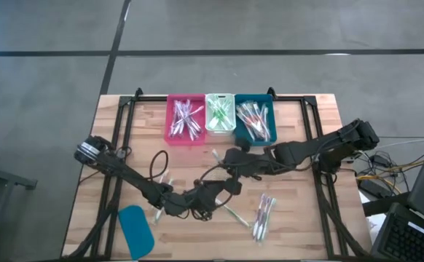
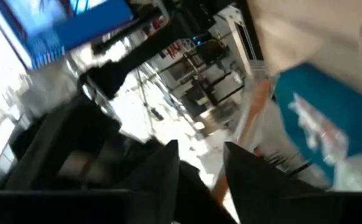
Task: Pick & Place Toothbrushes
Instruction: Put the orange toothbrush into the blue bin
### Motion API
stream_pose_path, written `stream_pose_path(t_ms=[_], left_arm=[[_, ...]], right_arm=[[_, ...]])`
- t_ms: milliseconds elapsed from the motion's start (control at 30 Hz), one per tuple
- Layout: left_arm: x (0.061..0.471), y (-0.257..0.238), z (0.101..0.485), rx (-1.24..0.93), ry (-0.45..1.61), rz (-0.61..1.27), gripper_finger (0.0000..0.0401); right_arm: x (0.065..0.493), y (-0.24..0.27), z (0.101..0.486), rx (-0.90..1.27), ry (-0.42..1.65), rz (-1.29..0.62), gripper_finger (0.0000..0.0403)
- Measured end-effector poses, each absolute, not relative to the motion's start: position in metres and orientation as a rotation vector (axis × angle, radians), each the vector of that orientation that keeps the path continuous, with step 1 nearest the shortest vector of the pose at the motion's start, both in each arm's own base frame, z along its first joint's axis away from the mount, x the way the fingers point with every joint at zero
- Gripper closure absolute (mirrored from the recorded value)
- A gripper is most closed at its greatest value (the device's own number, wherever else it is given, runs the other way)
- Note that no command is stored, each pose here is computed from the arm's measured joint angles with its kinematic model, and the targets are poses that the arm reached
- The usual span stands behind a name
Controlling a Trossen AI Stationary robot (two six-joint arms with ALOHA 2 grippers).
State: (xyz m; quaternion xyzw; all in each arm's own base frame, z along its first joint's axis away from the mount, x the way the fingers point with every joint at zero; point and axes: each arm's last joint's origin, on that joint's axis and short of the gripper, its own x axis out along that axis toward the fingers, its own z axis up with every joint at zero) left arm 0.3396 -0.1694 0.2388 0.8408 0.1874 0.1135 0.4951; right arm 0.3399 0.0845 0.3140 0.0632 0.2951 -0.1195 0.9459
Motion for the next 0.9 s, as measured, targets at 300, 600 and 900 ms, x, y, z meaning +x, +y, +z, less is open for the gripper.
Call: stream_pose_path(t_ms=[300,600,900], left_arm=[[0.329,-0.160,0.247,1.418,0.360,0.405,0.0229],[0.301,-0.117,0.239,0.947,0.188,0.152,0.0245],[0.269,-0.043,0.258,0.323,0.017,-0.062,0.0271]], right_arm=[[0.323,0.021,0.305,0.142,0.818,-0.508,0.0387],[0.304,-0.088,0.296,0.455,0.950,-0.642,0.0387],[0.290,-0.162,0.266,0.603,1.024,-0.764,0.0387]])
